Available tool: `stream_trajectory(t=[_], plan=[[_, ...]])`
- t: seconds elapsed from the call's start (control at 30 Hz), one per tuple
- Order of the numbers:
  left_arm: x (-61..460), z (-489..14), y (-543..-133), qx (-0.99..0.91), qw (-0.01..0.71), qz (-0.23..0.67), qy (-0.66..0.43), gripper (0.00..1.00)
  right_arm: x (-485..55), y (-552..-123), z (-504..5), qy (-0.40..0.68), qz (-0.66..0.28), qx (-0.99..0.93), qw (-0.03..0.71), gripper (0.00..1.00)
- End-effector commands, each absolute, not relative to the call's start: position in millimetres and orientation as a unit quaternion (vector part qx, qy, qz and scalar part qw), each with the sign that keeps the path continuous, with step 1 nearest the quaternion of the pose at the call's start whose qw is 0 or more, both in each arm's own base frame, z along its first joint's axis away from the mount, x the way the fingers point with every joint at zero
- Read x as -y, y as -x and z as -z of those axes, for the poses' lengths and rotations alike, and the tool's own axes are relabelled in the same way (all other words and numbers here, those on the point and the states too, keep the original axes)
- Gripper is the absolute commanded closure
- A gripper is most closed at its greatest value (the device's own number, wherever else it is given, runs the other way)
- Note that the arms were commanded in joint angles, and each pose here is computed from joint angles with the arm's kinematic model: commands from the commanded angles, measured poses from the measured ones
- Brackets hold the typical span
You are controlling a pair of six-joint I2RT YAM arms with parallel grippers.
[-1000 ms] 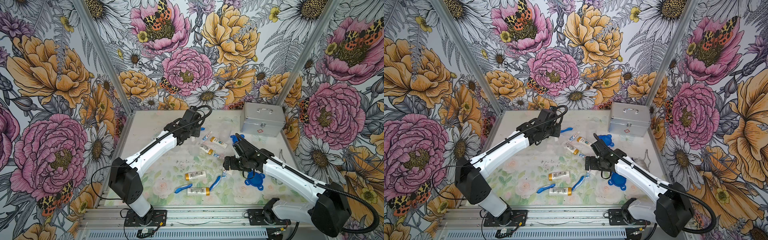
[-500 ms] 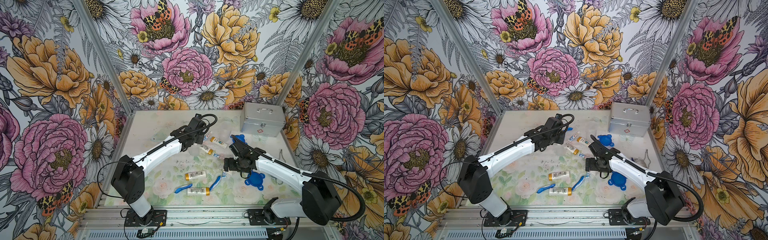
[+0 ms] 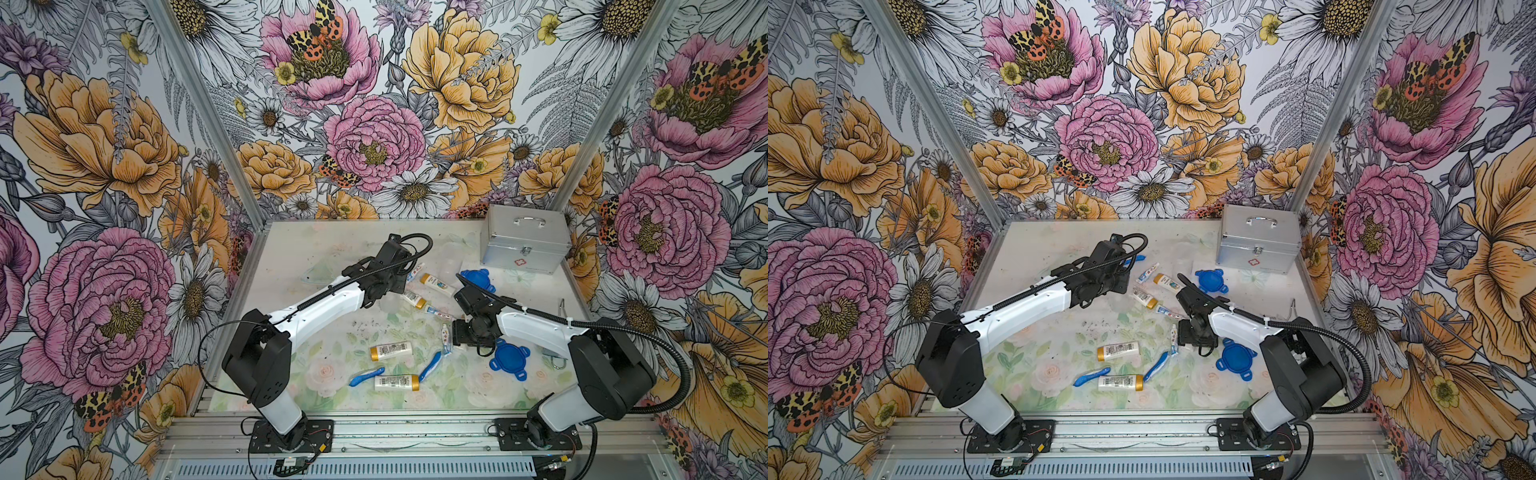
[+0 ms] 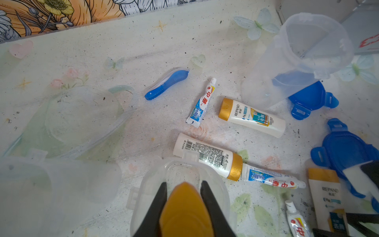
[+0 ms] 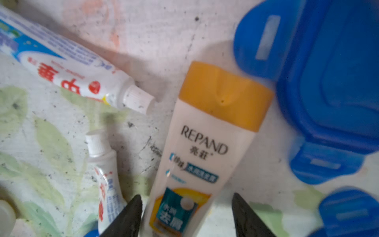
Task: Pack away toiletry kits
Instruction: Pick up the toiletry item from the center of the board.
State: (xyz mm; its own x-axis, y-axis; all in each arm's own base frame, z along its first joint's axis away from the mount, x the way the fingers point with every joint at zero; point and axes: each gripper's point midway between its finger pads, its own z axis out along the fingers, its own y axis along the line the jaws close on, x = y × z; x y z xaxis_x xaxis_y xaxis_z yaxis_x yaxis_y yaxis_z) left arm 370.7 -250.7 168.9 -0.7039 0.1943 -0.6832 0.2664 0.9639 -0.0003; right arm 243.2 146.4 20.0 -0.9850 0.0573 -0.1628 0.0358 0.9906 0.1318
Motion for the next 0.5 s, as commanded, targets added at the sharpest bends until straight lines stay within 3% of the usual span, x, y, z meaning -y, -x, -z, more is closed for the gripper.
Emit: stream_trajectory(t=[0.0,0.27,0.47], plan=[[251.7,-167.2,-375.0,-0.920,0.371,0.057,-0.110,0.75,-143.5,-248.3,-14.2,-0.025,-0.060,-0.994,0.092,0.36],[247.1,-162.8,-369.6,-0.923,0.366,0.060,-0.104,0.65,-139.8,-244.8,-11.1,-0.024,-0.057,-0.994,0.090,0.54],[244.0,-160.9,-368.2,-0.925,0.361,0.064,-0.095,0.64,-137.5,-243.5,-8.1,-0.017,-0.051,-0.995,0.087,0.65]])
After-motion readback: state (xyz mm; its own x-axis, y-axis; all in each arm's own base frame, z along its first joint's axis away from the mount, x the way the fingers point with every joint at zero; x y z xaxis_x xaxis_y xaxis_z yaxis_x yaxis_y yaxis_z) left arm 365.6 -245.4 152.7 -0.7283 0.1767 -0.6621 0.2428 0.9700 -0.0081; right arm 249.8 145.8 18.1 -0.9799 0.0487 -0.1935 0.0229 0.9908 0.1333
